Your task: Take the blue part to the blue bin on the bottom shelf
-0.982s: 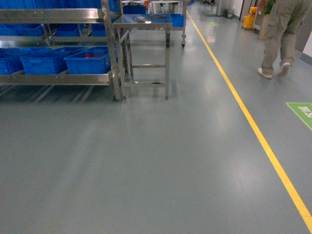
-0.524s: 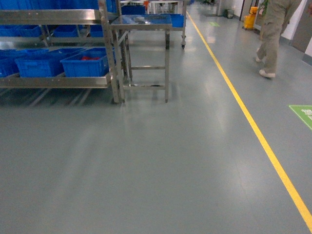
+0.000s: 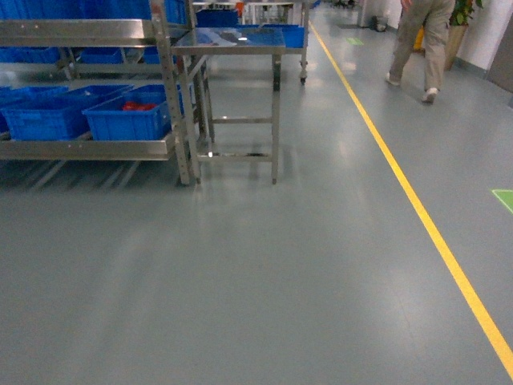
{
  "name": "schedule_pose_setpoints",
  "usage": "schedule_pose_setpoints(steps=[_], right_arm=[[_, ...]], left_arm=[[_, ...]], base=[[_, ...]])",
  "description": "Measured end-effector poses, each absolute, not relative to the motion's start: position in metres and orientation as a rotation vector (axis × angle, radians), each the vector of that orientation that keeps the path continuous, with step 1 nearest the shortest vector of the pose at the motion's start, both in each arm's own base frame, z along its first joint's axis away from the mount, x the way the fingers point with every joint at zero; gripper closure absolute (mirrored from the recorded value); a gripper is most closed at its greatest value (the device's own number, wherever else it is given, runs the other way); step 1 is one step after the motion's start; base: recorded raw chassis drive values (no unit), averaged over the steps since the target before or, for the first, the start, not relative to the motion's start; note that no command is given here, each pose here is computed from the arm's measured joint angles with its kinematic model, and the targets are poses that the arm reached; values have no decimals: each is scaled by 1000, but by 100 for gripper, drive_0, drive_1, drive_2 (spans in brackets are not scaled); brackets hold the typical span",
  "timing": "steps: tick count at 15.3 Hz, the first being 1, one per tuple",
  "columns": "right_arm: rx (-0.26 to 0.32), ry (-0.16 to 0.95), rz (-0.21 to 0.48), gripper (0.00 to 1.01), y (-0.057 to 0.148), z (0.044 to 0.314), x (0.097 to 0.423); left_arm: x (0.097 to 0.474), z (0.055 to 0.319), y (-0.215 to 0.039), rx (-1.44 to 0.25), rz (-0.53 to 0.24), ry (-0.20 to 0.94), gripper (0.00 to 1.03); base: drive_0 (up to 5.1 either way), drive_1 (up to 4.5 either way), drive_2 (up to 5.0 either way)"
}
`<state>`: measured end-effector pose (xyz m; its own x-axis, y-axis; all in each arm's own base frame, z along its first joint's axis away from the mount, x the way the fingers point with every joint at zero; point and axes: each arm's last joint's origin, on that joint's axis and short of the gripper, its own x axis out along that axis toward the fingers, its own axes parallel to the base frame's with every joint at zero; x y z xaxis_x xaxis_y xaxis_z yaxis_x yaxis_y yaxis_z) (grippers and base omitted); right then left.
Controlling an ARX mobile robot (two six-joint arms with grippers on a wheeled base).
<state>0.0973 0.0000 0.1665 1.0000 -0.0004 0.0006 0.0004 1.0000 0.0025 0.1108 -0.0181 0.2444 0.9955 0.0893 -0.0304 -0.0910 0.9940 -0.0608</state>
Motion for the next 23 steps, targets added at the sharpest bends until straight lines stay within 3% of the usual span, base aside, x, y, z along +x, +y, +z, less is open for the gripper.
schedule_pose_setpoints(steps=[23], right_arm=[[2, -5, 0, 3, 0, 167, 97]], left_arm=[[111, 244, -18, -61, 90, 32, 60]], base=[[-3, 430, -436]])
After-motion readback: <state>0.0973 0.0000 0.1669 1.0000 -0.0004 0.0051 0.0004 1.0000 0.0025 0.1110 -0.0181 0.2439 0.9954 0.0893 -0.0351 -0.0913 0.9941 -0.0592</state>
